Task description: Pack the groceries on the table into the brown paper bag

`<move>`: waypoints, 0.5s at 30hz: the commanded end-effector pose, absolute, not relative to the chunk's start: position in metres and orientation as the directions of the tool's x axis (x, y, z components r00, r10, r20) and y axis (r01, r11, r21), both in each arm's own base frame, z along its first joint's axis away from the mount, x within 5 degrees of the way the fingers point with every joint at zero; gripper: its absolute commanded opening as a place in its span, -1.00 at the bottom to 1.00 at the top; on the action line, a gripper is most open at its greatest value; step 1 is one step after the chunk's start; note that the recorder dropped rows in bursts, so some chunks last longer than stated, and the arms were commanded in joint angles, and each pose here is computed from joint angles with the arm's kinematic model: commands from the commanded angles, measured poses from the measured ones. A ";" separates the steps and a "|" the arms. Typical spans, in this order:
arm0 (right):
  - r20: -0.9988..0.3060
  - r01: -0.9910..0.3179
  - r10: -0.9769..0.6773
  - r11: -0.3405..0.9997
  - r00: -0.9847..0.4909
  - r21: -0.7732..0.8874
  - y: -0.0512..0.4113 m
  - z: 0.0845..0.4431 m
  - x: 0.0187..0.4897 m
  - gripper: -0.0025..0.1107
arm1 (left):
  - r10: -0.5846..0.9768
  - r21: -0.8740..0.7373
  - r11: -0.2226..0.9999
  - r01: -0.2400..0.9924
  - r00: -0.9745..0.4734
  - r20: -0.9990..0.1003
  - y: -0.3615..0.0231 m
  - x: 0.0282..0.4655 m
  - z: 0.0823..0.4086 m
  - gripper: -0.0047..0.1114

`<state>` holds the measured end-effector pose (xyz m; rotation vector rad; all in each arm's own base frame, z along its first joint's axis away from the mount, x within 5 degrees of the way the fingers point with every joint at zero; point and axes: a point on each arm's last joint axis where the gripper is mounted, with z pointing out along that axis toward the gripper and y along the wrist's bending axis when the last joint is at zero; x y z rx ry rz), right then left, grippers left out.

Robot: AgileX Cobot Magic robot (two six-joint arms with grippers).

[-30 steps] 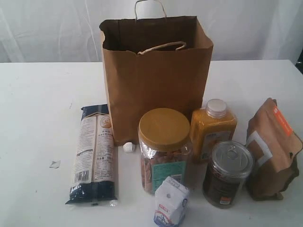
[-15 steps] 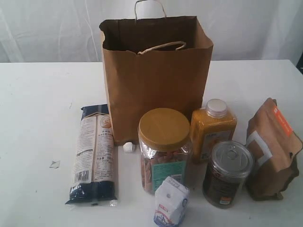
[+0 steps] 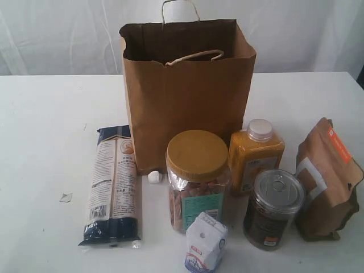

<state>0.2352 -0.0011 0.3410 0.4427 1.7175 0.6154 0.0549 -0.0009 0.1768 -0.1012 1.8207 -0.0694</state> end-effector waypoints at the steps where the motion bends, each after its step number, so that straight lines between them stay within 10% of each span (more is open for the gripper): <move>1: -0.872 -0.061 0.439 0.885 -0.218 0.461 -0.003 0.337 0.228 -0.96 | -0.102 -0.099 0.995 -0.024 -0.248 -0.963 -0.001 0.055 0.176 -0.92; 9: -0.970 -0.090 0.125 0.985 -0.207 0.146 -0.004 0.327 0.211 -0.96 | -0.102 -0.099 0.995 -0.024 -0.248 -0.963 -0.001 0.055 0.176 -0.92; 15: -0.848 -0.271 -0.175 0.962 -0.500 -0.039 0.008 0.298 0.196 -0.96 | -0.102 -0.099 0.995 -0.024 -0.248 -0.963 -0.001 0.055 0.176 -0.92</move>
